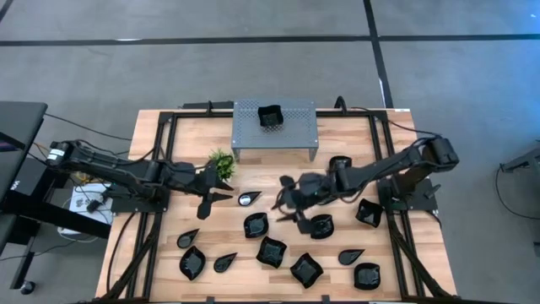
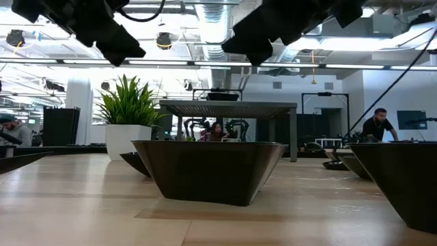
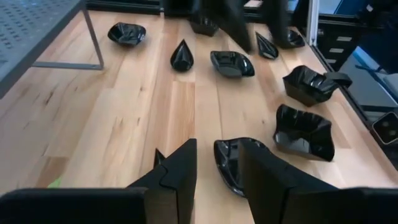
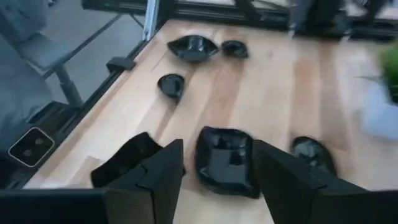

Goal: Pick & Place Mini shaped plates
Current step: Stack the black distorted square plate on top of the black distorted square plate on the shelf

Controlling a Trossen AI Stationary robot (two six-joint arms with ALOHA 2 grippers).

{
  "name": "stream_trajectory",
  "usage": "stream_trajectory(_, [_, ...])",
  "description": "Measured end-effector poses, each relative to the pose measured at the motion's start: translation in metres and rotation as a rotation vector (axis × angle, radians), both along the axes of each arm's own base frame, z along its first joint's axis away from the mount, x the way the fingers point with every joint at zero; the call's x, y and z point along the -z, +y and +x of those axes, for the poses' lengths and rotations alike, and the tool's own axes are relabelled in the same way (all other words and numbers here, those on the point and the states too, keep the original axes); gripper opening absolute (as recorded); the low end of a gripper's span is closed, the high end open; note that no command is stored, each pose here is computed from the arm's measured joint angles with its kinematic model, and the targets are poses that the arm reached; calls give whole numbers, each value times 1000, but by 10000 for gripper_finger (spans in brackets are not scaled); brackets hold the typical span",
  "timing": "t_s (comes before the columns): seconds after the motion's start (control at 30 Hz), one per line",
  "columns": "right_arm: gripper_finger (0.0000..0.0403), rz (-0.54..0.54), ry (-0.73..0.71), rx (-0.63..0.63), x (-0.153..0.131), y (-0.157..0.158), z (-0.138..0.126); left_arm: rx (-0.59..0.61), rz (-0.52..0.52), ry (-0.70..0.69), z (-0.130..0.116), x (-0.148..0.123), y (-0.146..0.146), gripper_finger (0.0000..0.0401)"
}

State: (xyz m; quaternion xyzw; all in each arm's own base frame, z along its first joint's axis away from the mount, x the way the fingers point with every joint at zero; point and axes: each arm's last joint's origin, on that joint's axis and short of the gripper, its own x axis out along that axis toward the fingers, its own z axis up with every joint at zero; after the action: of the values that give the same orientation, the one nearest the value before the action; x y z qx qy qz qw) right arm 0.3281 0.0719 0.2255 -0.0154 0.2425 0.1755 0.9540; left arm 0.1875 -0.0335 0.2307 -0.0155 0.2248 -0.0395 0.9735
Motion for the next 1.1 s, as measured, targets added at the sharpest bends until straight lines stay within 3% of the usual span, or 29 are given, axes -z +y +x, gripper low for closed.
stream_trajectory(0.2, [190,117,134,-20,24,35,14,-21,-46,-7,1,0,0,118])
stream_trajectory(0.33, [183,191,230,-105,44,61,28,-32,-70,-1,2,0,0,118])
stream_trajectory(0.57, [181,148,332,-160,56,99,53,-32,-75,-15,2,-1,0,118])
stream_trajectory(0.77, [194,81,452,-152,65,108,68,-33,-74,-13,2,-1,0,118])
stream_trajectory(1.1, [190,74,560,-136,72,107,58,-31,-72,-13,2,-1,0,118])
